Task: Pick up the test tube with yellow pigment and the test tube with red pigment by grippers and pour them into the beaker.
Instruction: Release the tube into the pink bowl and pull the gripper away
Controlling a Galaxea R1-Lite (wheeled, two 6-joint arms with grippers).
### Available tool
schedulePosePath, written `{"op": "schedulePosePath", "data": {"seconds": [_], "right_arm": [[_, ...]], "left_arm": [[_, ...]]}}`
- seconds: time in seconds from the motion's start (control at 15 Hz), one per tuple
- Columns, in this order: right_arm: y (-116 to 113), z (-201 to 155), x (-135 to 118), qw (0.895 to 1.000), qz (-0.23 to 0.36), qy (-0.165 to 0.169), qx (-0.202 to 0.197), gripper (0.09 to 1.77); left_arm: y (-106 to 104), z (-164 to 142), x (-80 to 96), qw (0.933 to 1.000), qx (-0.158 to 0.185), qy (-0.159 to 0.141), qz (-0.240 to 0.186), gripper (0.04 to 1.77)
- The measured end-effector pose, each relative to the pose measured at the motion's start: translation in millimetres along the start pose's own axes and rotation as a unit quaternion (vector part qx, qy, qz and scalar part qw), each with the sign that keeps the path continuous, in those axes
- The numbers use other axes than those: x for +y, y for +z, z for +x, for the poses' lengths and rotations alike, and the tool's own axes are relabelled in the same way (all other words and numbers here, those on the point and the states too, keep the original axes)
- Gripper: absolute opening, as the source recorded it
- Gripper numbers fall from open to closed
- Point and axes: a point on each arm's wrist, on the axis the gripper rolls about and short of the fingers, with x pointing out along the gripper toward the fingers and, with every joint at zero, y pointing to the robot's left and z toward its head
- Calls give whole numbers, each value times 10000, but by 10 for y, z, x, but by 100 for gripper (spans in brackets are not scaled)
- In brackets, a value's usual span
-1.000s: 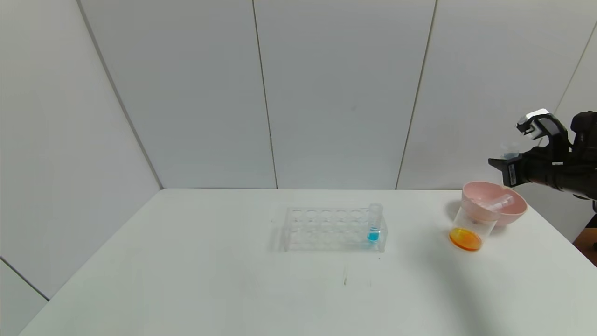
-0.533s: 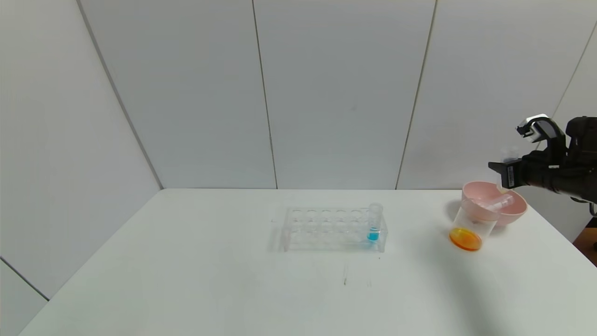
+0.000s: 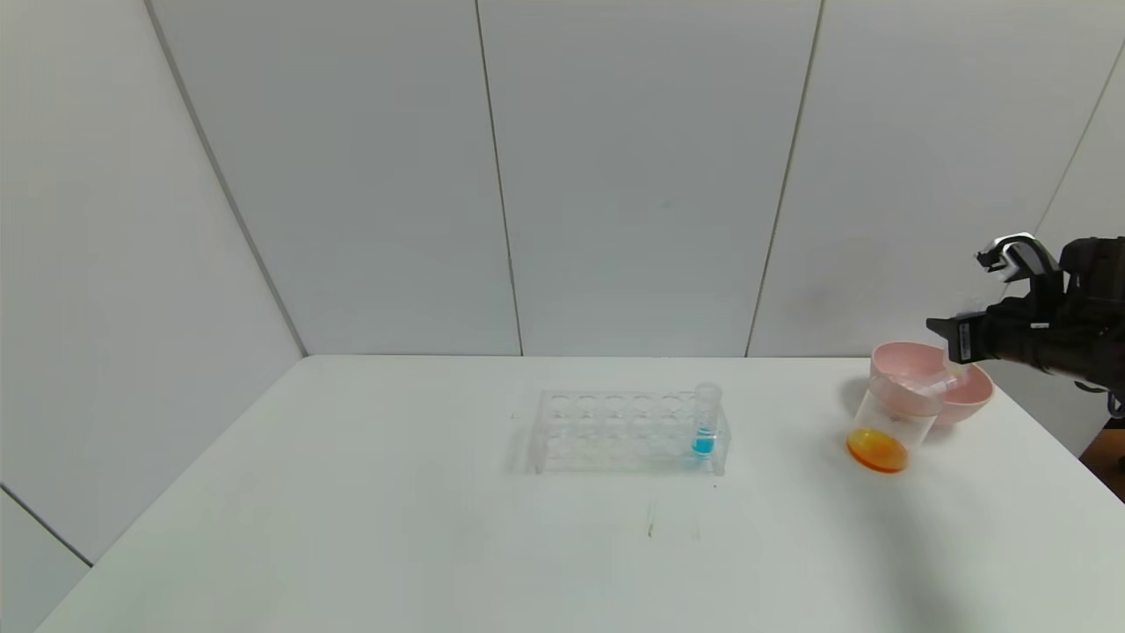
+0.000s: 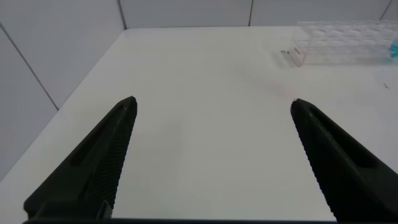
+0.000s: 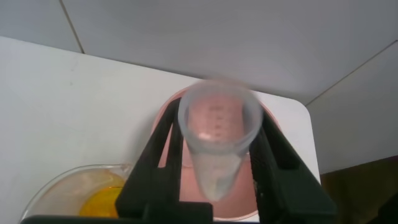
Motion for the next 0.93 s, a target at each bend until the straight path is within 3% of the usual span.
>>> {"op": "schedulePosePath", "data": {"seconds": [0.2,0.53,0.73,0.93], "right_arm": [[-43,48,-14,9998,170,4,65,105],[17,-75,-67,9998,203,-88,-15,136],[189,-552,-179,9988,217,-360,-262,147],[346,-1436,-177,9960,304,-703,-466,155]], "left_arm": [[0,0,0,10000,2,-2,0,176],[0,0,0,10000,2,2,0,176],[0,0,0,10000,2,2,0,176],[0,0,0,10000,2,2,0,176]]}}
